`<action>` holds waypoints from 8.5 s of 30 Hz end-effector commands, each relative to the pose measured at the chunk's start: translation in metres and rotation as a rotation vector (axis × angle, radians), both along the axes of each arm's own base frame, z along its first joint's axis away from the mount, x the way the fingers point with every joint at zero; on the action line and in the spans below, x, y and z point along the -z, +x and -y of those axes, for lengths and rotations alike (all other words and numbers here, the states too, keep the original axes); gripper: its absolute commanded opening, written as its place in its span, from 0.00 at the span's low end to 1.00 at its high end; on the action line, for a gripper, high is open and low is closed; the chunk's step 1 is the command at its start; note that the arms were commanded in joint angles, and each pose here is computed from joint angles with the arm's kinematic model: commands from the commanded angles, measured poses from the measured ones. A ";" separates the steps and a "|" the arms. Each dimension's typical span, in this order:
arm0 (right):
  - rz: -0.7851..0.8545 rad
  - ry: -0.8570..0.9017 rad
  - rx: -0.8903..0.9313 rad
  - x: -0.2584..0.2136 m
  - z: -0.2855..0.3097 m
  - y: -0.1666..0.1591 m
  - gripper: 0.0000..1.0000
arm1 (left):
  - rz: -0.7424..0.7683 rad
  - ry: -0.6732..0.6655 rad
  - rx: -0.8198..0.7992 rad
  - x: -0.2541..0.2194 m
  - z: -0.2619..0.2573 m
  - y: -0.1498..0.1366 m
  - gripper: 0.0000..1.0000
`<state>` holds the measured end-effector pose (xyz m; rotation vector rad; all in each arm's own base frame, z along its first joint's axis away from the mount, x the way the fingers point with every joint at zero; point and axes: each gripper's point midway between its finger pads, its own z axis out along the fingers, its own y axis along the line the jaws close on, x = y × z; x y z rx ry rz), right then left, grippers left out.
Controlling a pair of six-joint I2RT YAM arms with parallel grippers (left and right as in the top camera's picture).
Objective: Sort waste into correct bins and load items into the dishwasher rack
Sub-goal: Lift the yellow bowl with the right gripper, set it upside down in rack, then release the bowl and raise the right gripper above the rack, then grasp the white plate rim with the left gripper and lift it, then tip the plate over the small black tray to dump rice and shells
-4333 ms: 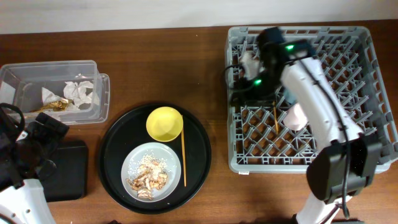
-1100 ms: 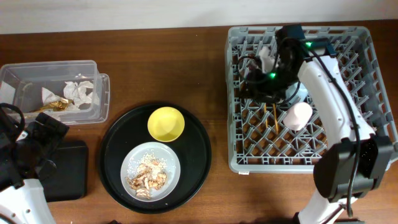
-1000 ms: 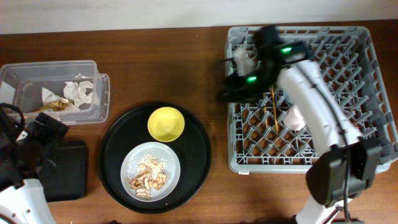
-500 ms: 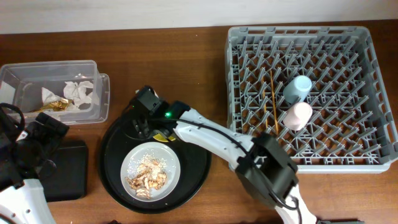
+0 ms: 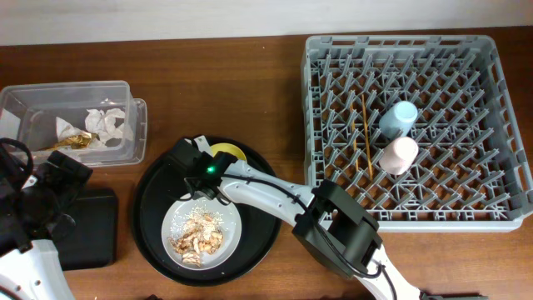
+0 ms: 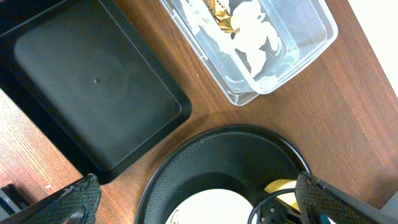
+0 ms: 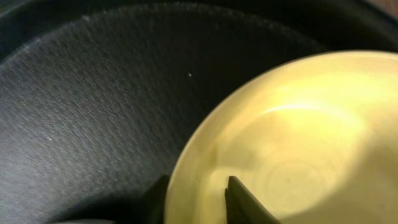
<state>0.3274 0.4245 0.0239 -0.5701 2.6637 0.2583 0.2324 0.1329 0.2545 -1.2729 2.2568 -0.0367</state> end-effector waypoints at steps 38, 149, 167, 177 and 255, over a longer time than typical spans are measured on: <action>-0.251 1.144 0.494 -0.151 0.421 0.243 0.11 | 0.003 0.004 -0.017 -0.001 -0.003 -0.001 0.99; -0.226 -0.047 0.483 -0.227 0.371 0.068 0.98 | -0.178 -0.313 0.898 0.023 0.217 -0.032 0.78; -0.222 -0.029 0.628 -0.228 0.429 0.074 0.98 | -0.705 0.166 0.783 0.210 0.292 -0.026 0.50; -0.222 -0.029 0.628 -0.228 0.429 0.074 0.98 | -0.692 0.255 0.768 0.243 0.292 -0.006 0.32; -0.222 -0.029 0.628 -0.228 0.429 0.074 0.98 | 0.465 -0.873 0.146 0.055 -0.093 0.044 0.01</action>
